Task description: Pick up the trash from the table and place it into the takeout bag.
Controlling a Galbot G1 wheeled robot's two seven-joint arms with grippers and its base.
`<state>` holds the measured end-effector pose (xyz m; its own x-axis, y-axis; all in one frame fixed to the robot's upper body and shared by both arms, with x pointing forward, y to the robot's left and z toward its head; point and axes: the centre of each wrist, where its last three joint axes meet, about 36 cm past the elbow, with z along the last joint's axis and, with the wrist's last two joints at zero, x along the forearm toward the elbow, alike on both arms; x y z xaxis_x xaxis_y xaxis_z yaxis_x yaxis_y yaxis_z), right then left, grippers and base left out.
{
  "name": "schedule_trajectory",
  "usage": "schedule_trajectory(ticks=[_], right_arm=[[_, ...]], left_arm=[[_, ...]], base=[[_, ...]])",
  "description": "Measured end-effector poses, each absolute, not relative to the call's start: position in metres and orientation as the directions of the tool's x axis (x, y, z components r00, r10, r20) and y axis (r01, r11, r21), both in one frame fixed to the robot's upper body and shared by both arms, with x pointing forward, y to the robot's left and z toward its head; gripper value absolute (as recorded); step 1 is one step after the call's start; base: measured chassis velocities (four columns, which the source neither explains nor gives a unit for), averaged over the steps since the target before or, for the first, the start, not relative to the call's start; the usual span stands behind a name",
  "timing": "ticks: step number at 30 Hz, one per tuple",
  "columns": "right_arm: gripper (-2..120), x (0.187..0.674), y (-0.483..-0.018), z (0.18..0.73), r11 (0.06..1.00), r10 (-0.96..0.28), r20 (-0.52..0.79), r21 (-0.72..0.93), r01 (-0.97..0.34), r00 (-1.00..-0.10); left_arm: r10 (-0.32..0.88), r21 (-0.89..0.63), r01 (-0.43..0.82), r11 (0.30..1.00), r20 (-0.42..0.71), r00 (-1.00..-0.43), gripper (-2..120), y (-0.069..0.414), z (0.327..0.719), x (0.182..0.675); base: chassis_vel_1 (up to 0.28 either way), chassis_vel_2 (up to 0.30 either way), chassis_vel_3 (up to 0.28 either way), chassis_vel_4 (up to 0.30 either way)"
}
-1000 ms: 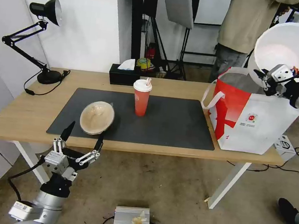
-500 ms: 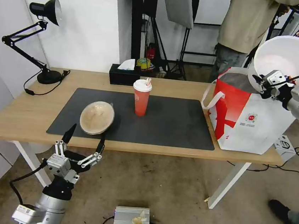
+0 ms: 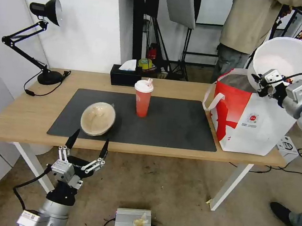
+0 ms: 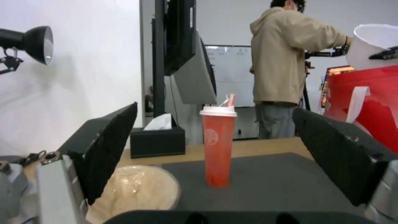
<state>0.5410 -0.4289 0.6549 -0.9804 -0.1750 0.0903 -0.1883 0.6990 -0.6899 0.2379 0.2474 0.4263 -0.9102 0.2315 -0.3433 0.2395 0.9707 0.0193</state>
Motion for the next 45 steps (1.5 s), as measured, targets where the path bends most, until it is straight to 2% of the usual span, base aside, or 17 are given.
schedule_trajectory(ticks=[19,42,43,45], right_arm=[[0,0.56,-0.419,0.666,0.704,-0.175,0.054,-0.691,-0.163,-0.983],[0,0.54,-0.417,0.645,0.685,-0.181,0.1,-0.701,-0.198,-0.978],[6,0.539,-0.417,0.644,0.685,-0.18,0.1,-0.702,-0.197,-0.979],[9,0.539,-0.417,0.644,0.685,-0.18,0.1,-0.701,-0.197,-0.979]], left_arm=[[0.223,0.013,0.232,0.973,-0.337,-0.915,100,0.248,0.419,0.242],[0.216,0.008,0.226,0.974,-0.332,-0.918,100,0.244,0.417,0.239],[0.216,0.008,0.226,0.974,-0.332,-0.918,100,0.244,0.417,0.239],[0.215,0.008,0.225,0.974,-0.331,-0.919,100,0.244,0.417,0.239]], base=[[0.0,0.0,0.0,0.0],[0.0,0.0,0.0,0.0],[0.0,0.0,0.0,0.0],[0.0,0.0,0.0,0.0]])
